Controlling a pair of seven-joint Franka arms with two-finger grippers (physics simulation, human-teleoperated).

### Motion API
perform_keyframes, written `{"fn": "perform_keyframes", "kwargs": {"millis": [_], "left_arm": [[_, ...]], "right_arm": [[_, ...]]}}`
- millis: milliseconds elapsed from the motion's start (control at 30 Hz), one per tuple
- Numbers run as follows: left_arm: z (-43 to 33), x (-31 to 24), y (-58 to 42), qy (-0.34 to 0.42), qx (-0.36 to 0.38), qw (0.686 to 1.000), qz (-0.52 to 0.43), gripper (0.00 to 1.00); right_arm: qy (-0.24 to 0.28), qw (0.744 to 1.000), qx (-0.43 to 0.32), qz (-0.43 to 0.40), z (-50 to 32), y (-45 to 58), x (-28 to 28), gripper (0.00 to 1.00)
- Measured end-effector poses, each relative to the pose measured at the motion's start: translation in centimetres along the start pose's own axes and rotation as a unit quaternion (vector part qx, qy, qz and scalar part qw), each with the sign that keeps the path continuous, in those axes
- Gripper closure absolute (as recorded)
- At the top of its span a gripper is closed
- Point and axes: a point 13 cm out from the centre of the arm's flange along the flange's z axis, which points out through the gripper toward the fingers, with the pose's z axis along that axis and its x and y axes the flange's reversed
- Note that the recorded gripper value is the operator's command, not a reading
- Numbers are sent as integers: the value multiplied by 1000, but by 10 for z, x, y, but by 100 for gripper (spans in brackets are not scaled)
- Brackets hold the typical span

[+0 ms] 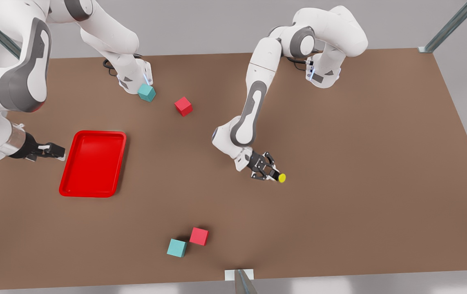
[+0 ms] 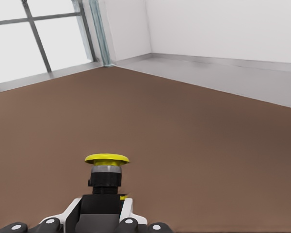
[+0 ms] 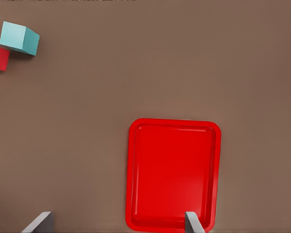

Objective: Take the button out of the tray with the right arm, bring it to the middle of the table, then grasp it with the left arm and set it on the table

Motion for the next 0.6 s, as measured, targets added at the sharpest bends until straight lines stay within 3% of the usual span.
{"fn": "perform_keyframes", "kwargs": {"millis": [600], "left_arm": [[-1,29,28,-87,-39,995,-39,61]], "right_arm": [[19,1000,-9,-3,22,6,-6,0]]}}
